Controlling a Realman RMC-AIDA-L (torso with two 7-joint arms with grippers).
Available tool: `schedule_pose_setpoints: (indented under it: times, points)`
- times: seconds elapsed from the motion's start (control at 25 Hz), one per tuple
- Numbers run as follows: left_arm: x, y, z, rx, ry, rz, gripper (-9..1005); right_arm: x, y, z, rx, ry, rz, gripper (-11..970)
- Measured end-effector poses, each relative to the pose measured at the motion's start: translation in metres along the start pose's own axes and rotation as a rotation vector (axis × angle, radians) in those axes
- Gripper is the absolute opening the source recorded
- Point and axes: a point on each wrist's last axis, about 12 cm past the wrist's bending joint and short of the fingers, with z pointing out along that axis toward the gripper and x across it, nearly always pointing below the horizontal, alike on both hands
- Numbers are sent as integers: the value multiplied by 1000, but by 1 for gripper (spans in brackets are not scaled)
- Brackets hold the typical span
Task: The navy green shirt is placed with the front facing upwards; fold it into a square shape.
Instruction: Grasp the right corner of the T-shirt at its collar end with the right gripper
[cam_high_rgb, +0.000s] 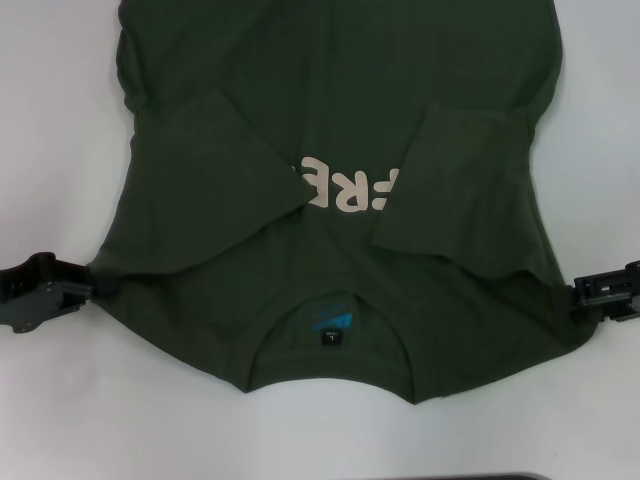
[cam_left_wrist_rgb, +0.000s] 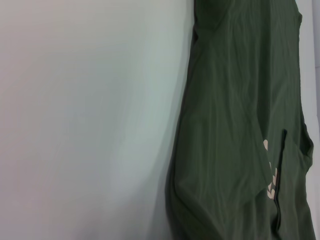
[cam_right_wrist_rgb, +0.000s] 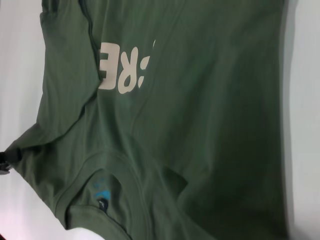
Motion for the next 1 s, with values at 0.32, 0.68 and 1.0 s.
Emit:
schedule_pose_setpoints:
  times: [0.32,0.68,1.0]
  points:
    - [0,0,0,-1,0,-1,39,-1,0,0,5,-8,2,882]
    - [0,0,0,3,2,-1,39,0,-1,1,16,1,2,484]
    - [0,0,0,4,4,-1,40,0,-2,0,23,-2,11,135]
